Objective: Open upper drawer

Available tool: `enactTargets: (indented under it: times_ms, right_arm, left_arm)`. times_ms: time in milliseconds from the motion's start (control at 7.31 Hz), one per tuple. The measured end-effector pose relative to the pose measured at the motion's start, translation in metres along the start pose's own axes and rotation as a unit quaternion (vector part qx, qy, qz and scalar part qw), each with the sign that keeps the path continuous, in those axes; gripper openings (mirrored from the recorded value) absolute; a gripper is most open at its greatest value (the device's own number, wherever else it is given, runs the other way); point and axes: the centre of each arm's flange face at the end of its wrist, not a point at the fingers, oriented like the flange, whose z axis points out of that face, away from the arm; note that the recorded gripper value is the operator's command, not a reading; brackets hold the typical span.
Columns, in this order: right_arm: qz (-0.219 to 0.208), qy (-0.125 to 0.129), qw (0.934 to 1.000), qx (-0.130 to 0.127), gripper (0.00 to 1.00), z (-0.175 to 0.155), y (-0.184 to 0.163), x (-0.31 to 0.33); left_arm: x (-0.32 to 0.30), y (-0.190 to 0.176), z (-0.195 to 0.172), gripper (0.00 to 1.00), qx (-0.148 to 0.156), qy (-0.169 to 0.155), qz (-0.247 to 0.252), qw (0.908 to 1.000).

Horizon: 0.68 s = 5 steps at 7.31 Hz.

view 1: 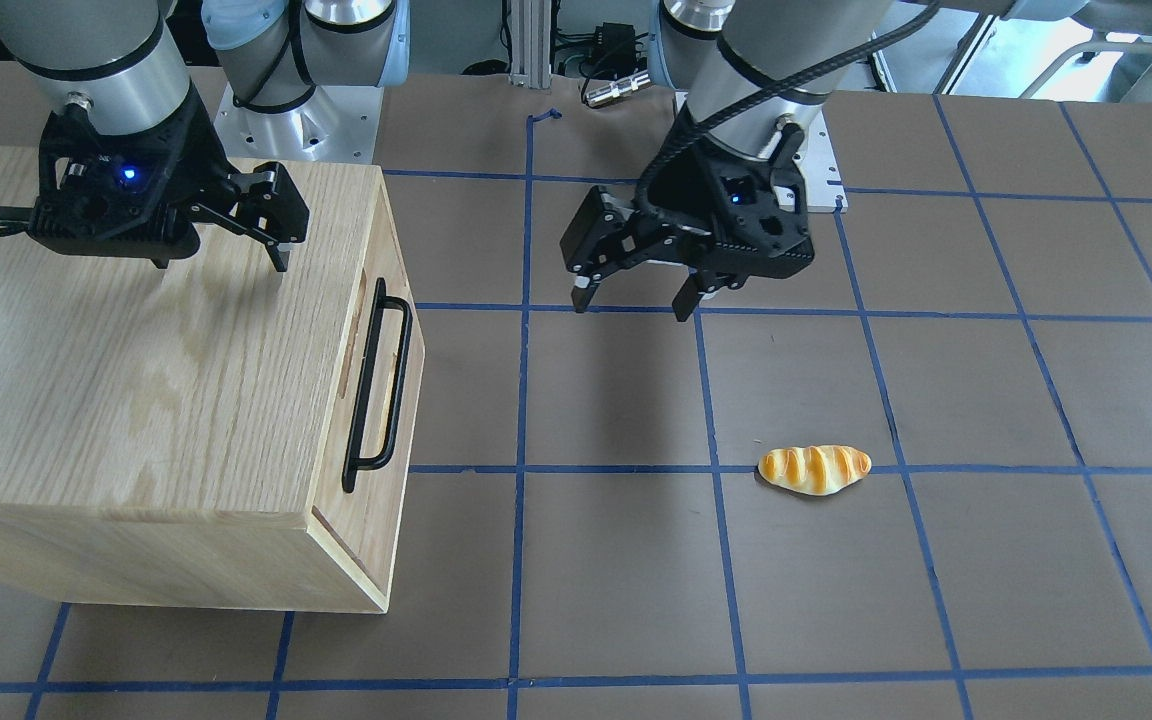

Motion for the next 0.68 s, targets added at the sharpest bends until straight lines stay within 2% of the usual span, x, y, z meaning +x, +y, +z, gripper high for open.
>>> enactTargets:
  times_ms: [274,684]
  right_arm:
    - [0.000,0.000,1.0000,0.000,1.00,0.000,0.000,0.000]
    - [0.000,0.000,1.0000,0.000,1.00,0.000,0.000,0.000]
  left_arm:
    - [0.024,0.003,0.027,1.00,-0.005,0.007,0.017,0.9998]
    - [0.043,0.006,0.055,1.00,-0.018,0.006,-0.022,0.9996]
